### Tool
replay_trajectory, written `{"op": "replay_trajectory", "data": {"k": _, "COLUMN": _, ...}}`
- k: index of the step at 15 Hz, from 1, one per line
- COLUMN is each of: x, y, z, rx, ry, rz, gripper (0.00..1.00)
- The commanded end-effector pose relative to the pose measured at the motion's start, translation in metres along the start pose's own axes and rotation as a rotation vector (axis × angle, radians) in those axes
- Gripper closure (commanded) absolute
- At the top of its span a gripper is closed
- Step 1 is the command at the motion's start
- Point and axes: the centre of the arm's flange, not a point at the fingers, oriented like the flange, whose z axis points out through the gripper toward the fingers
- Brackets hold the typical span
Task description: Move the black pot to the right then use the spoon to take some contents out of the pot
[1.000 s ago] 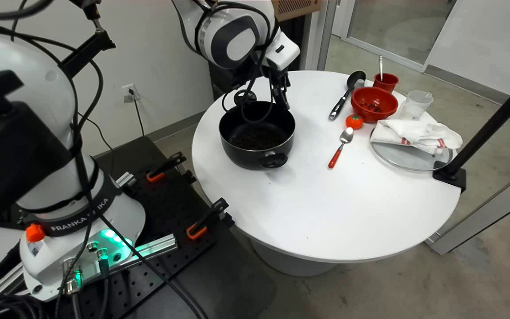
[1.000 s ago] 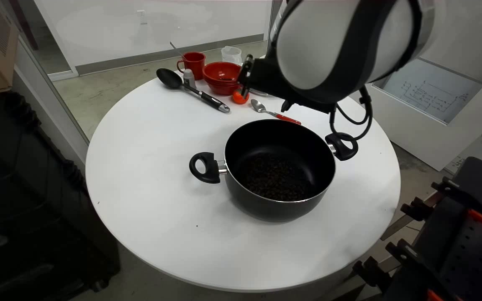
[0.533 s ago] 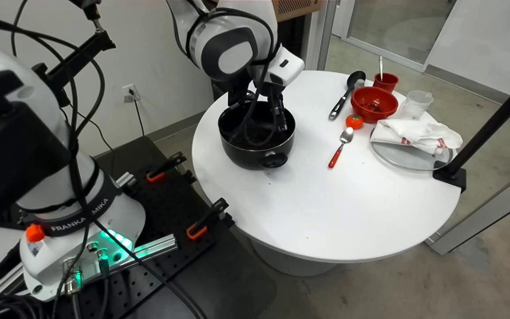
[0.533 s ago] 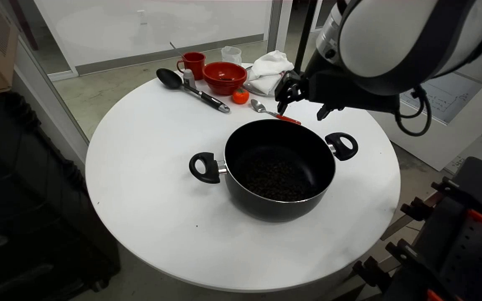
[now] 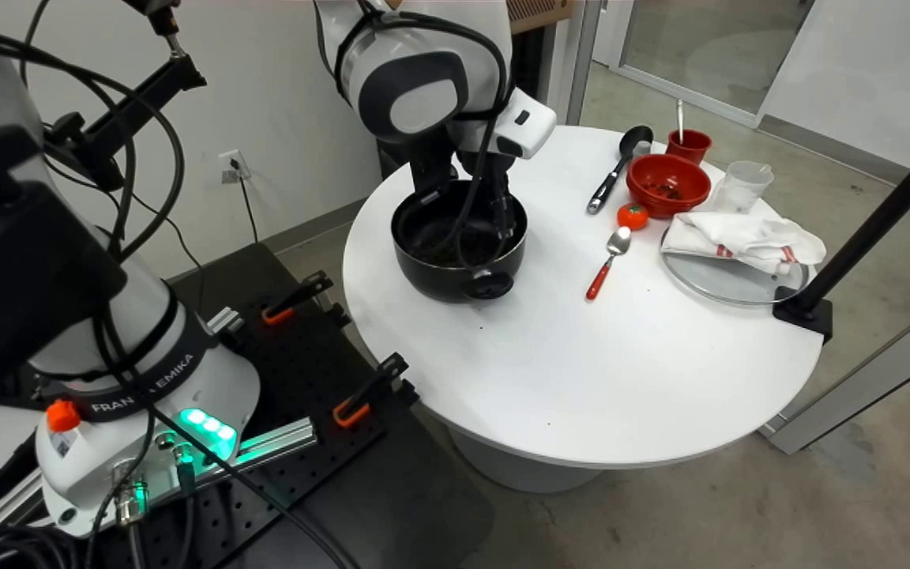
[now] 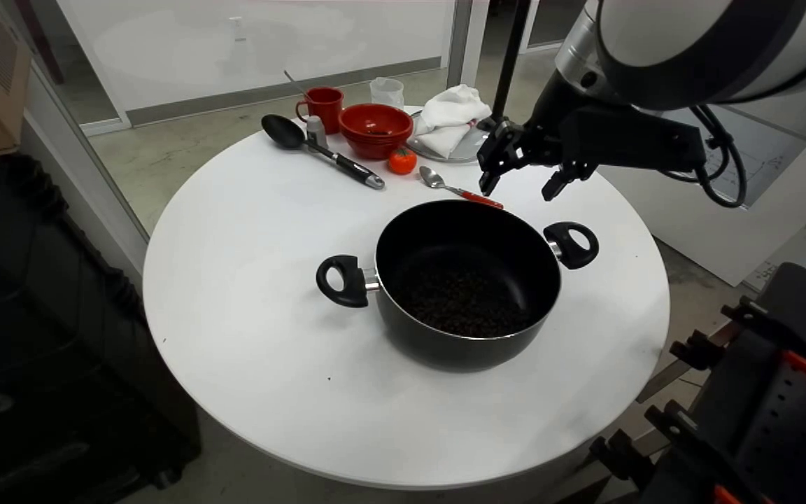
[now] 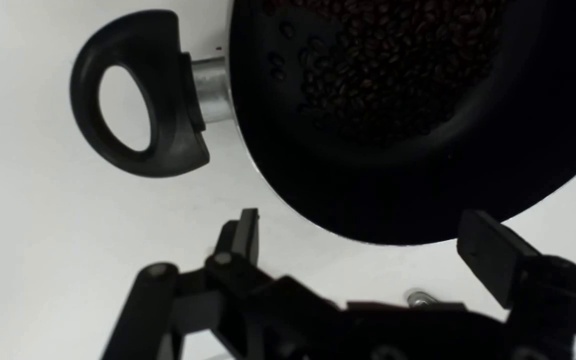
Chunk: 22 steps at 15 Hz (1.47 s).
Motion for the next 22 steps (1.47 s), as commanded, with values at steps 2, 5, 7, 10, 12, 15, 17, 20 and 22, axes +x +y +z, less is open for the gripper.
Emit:
{"op": "replay_trajectory", "data": {"k": 2, "x": -0.005, "y": -0.001, "z": 0.005, "rx": 0.0, "ry": 0.009, "rz": -0.004, "gripper": 0.0}}
{"op": "replay_trajectory", "data": {"k": 5, "x": -0.017, "y": -0.002, "z": 0.021, "rx": 0.004, "ry": -0.041, "rz": -0.029, "gripper": 0.0}}
{"op": "replay_trajectory", "data": {"k": 7, "x": -0.026, "y": -0.007, "z": 0.03, "rx": 0.011, "ry": -0.063, "rz": -0.043, "gripper": 0.0}}
{"op": "replay_trajectory", "data": {"k": 10, "x": -0.04, "y": -0.019, "z": 0.04, "rx": 0.031, "ry": -0.101, "rz": -0.062, "gripper": 0.0}}
{"op": "replay_trajectory", "data": {"k": 12, "x": -0.048, "y": -0.027, "z": 0.043, "rx": 0.028, "ry": -0.099, "rz": -0.063, "gripper": 0.0}}
{"op": "replay_trajectory", "data": {"k": 15, "x": -0.043, "y": -0.022, "z": 0.05, "rx": 0.016, "ry": -0.05, "rz": -0.06, "gripper": 0.0}}
{"op": "replay_trajectory", "data": {"k": 17, "x": -0.035, "y": -0.009, "z": 0.06, "rx": 0.025, "ry": -0.027, "rz": -0.064, "gripper": 0.0}}
{"op": "replay_trajectory", "data": {"k": 20, "x": -0.023, "y": 0.012, "z": 0.08, "rx": 0.013, "ry": 0.002, "rz": -0.093, "gripper": 0.0}}
{"op": "replay_trajectory", "data": {"k": 22, "x": -0.021, "y": 0.022, "z": 0.085, "rx": -0.005, "ry": 0.002, "rz": -0.096, "gripper": 0.0}}
